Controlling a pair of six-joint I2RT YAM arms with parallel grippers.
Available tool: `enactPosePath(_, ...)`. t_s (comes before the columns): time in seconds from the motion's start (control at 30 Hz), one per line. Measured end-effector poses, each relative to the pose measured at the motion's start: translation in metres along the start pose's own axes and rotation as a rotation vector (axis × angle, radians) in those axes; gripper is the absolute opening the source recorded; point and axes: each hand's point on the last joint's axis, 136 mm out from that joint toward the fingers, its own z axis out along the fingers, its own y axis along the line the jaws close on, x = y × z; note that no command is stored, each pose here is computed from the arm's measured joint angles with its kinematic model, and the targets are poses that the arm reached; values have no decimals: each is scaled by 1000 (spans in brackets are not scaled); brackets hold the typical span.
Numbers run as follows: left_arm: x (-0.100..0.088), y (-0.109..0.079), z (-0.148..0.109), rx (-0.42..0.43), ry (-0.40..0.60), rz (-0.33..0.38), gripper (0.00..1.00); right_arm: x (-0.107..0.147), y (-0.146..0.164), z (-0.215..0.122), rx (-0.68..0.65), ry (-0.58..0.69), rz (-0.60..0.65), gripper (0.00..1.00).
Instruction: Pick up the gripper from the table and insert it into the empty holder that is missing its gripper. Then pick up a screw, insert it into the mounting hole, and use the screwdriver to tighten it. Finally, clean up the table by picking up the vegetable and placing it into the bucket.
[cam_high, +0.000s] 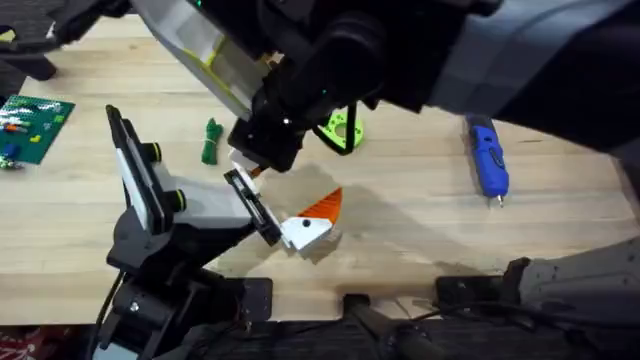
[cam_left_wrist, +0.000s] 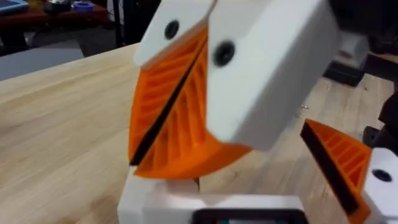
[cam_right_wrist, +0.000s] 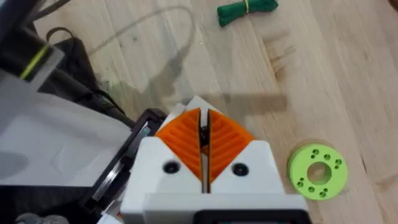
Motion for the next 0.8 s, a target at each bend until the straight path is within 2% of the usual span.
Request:
enactPosePath(0.1,0,0,0,-1,0,-7,984,1,-1,5,-1,8,1,61)
enactPosePath(0.13,0,0,0,-1,1,-8,984,1,-1,6,-1,8,0,108)
enactPosePath(0.27,0,0,0,-2,0,-14,984,1,-6,7,14,10,3,435)
enactPosePath(0.37,0,1,0,-3,0,-16,984,2,-21,6,58,9,24,841)
enactPosePath(0.4,0,1,0,-5,0,-18,984,2,-26,5,71,9,29,936)
enactPosePath(0.43,0,1,0,-6,0,-18,984,2,-28,4,78,10,32,980)
enactPosePath(0.8,0,1,0,-7,0,-18,984,3,-30,4,84,12,35,993)
